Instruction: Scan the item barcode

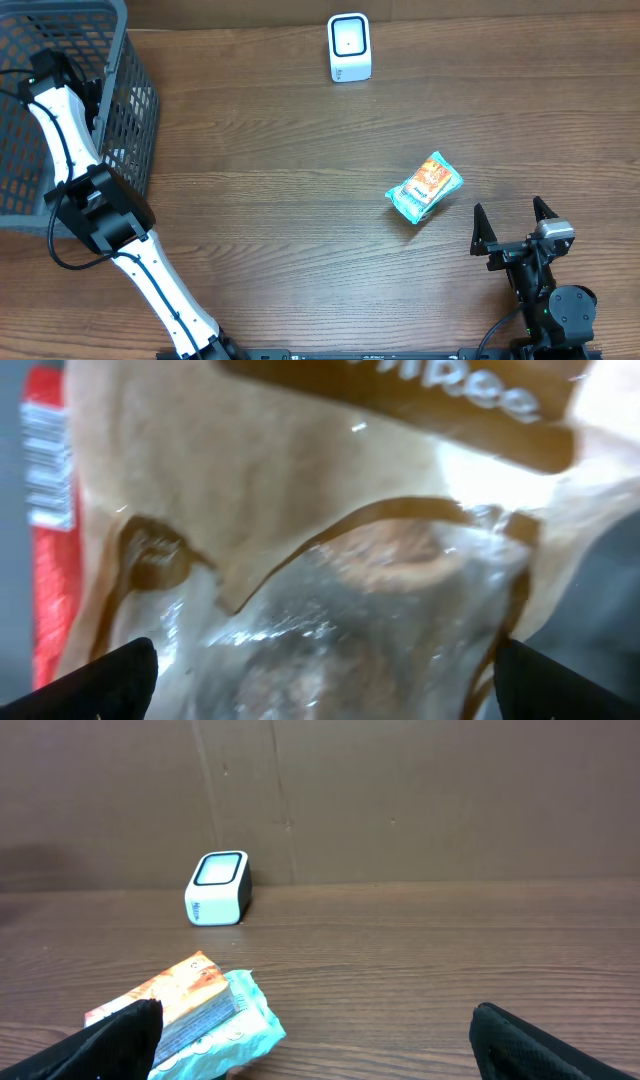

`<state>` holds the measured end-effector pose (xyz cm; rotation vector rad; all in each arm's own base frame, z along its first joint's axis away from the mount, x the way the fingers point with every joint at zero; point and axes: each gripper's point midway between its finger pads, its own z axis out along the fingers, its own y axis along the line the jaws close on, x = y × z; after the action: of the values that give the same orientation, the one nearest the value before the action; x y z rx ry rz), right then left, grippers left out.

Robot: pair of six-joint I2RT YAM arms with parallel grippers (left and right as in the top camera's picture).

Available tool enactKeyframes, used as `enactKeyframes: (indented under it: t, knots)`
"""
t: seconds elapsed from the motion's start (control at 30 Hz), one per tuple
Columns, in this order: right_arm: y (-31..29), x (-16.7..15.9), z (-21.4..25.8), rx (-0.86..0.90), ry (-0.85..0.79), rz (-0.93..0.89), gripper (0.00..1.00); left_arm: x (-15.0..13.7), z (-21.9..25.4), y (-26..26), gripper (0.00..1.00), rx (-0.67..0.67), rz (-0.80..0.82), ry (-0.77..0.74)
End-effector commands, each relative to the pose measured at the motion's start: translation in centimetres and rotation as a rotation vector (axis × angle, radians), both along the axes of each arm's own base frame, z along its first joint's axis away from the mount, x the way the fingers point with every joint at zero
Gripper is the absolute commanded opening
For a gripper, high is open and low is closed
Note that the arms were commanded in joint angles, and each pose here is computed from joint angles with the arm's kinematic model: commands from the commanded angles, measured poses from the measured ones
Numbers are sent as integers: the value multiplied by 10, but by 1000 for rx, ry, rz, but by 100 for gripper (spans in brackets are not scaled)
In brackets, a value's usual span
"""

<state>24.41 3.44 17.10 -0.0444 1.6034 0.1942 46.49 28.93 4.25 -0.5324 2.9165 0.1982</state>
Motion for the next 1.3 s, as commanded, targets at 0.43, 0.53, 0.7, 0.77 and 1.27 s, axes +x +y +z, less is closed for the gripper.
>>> enactKeyframes:
  t: [0.43, 0.53, 0.7, 0.77, 1.27]
  knots:
    - [-2, 0, -1, 0, -6, -8, 100, -20, 13, 47, 100, 277, 143, 104]
    - [-2, 0, -1, 0, -6, -8, 100, -22, 16, 55, 100, 315, 155, 114]
    - [-2, 0, -1, 0, -6, -8, 100, -28, 14, 61, 100, 315, 146, 125]
    - [-2, 0, -1, 0, -6, -8, 100, -33, 10, 65, 100, 309, 152, 139]
    - [-2, 0, -1, 0, -6, -8, 100, -85, -19, 119, 100, 238, 196, 161]
